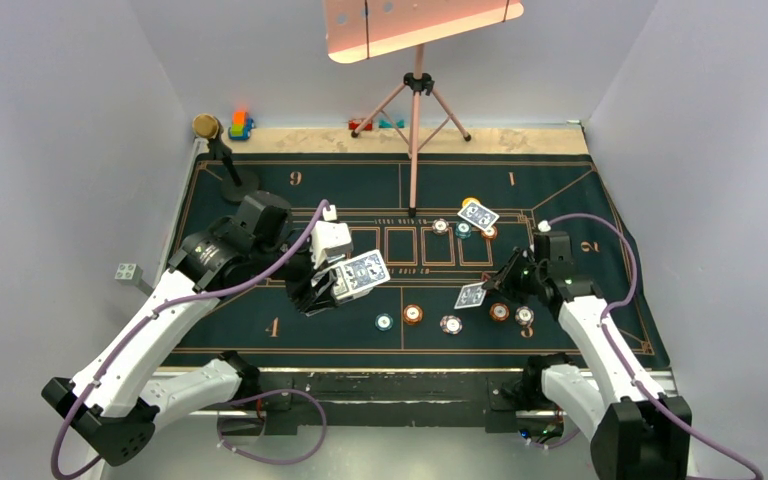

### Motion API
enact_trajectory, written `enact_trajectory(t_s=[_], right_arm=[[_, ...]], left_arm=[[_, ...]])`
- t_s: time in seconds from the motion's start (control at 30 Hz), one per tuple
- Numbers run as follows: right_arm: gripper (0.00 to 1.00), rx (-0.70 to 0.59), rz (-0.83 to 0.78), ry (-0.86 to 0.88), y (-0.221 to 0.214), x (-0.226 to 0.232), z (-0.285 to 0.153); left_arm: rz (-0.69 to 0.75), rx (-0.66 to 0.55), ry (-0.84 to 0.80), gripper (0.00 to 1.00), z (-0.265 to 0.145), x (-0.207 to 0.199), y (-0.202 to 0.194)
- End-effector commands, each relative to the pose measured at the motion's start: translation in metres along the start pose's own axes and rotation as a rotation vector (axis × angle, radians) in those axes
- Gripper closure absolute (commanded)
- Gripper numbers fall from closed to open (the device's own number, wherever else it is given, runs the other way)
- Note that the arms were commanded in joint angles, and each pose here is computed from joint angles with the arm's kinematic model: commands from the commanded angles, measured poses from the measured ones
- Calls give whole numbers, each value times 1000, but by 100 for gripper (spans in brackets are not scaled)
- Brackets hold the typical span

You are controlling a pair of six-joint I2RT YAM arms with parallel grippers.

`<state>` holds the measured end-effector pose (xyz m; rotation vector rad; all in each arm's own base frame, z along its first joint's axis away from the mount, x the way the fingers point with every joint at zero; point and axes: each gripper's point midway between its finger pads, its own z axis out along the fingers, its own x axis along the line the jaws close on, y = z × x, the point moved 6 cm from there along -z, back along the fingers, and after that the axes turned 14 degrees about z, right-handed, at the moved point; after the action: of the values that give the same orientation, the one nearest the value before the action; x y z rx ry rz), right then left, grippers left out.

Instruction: Distribute texas hold em gaming equipment

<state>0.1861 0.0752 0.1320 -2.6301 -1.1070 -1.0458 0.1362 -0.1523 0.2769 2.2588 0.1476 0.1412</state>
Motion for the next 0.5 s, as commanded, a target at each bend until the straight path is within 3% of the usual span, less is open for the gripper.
enact_trajectory(t_s=[0.0, 0.1, 0.23, 0.47], right_arm=[[100, -79, 1, -104, 5, -15, -6], [97, -50, 34, -144, 1, -19, -8], [76, -20, 49, -176, -2, -19, -13], [60, -111, 57, -197, 9, -5, -40]], left_arm=[[34, -46, 3, 100, -5, 1, 10], [31, -48, -1, 100, -5, 1, 11], [31, -46, -4, 100, -5, 1, 10], [32, -47, -6, 100, -4, 1, 11]])
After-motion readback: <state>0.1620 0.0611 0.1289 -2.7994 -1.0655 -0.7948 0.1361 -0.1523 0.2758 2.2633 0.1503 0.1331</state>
